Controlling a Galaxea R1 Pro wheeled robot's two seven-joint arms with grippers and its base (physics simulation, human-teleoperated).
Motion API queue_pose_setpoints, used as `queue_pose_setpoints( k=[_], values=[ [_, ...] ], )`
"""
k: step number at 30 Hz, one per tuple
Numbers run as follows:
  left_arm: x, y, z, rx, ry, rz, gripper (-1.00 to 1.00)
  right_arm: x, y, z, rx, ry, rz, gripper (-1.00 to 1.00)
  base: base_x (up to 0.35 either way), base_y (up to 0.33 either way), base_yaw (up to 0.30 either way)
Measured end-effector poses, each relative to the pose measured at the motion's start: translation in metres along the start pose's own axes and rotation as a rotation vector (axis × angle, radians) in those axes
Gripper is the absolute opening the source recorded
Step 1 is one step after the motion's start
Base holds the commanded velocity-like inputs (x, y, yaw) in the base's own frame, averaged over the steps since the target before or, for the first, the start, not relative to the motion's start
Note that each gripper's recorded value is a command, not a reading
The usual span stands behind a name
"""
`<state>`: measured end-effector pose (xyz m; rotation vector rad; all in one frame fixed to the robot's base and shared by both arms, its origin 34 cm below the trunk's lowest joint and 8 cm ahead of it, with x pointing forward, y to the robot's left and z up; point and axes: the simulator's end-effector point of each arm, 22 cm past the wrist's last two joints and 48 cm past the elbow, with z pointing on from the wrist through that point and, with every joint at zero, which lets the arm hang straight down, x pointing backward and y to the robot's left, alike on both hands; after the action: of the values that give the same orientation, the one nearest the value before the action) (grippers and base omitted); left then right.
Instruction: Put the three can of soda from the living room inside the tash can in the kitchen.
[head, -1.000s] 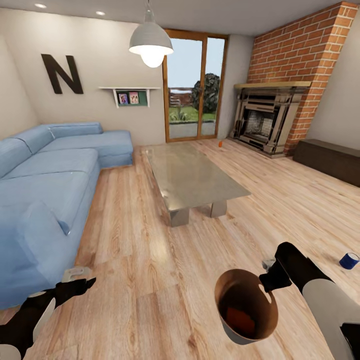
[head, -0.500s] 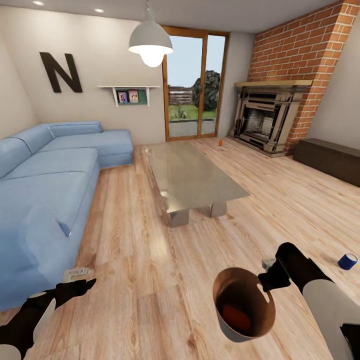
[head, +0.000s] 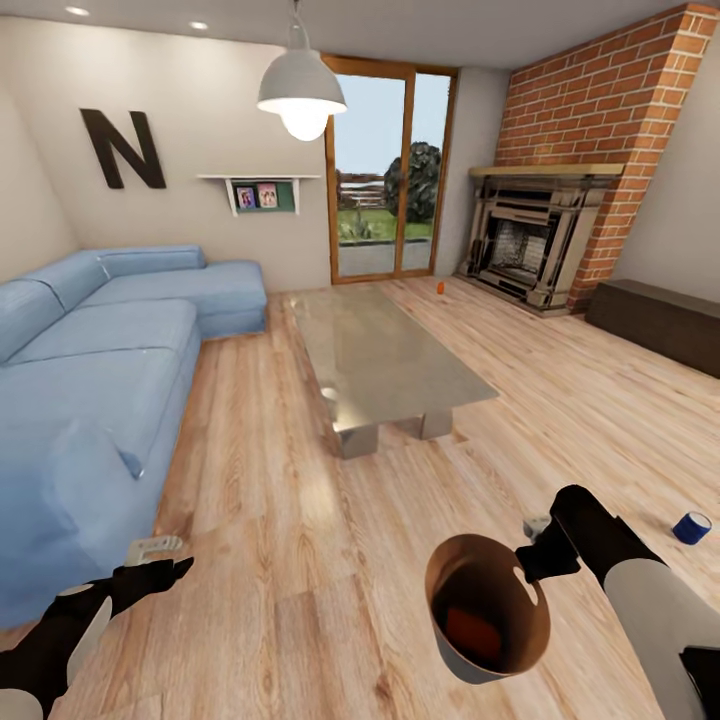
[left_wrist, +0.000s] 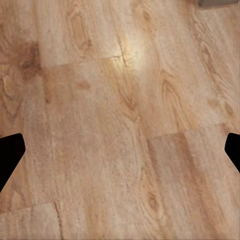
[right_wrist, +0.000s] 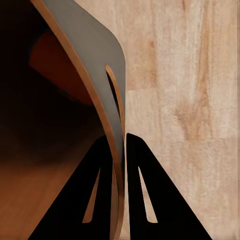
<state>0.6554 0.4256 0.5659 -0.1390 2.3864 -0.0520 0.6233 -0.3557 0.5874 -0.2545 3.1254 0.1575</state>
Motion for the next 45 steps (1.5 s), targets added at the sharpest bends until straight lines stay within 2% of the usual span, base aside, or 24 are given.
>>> queue_pose_setpoints(
  k=[3,8,13,17,22,24,26,32,37,42,45],
  values=[
    [-0.004,-0.001,-0.004,0.001,0.001,0.0,1.0,0.0,0.0,-0.006,-0.007,0.0,0.012,-1.0,0.0,0.0,-0.191],
    [-0.005,-0.001,-0.005,0.002,0.001,0.0,1.0,0.002,-0.009,-0.008,0.018,0.005,0.005,-1.0,0.0,0.0,-0.232],
    [-0.01,-0.002,-0.009,0.005,-0.001,-0.003,1.0,0.002,-0.008,-0.015,0.001,0.002,0.023,-1.0,0.0,0.0,-0.245],
    [-0.01,-0.002,-0.009,0.005,-0.001,-0.002,1.0,0.01,-0.027,-0.016,0.038,0.012,0.025,-1.0,0.0,0.0,-0.247],
    [-0.01,-0.002,-0.008,0.004,0.0,-0.001,1.0,0.026,-0.045,-0.016,0.039,0.028,0.064,-1.0,0.016,-0.05,-0.248],
    [-0.01,-0.002,-0.008,0.003,0.0,0.0,1.0,0.029,-0.048,-0.015,0.04,0.029,0.071,-1.0,0.066,-0.194,-0.249],
    [-0.01,-0.002,-0.008,0.002,0.0,0.0,1.0,0.036,-0.051,-0.012,0.027,0.03,0.102,-1.0,0.088,-0.256,-0.249],
    [-0.007,0.0,-0.008,-0.001,0.002,0.001,1.0,0.045,-0.057,-0.008,0.02,0.032,0.13,-1.0,0.099,-0.288,-0.222],
    [-0.002,0.0,-0.007,-0.001,0.01,-0.004,1.0,0.052,-0.061,-0.005,0.03,0.041,0.13,-1.0,0.105,-0.304,-0.053],
    [-0.001,0.0,-0.007,-0.001,0.012,-0.003,1.0,0.05,-0.055,-0.005,0.004,0.034,0.149,-1.0,0.105,-0.306,-0.111],
    [-0.001,0.0,-0.007,-0.001,0.011,-0.003,1.0,0.052,-0.061,-0.006,0.026,0.038,0.136,-1.0,0.105,-0.306,-0.207]
  ],
)
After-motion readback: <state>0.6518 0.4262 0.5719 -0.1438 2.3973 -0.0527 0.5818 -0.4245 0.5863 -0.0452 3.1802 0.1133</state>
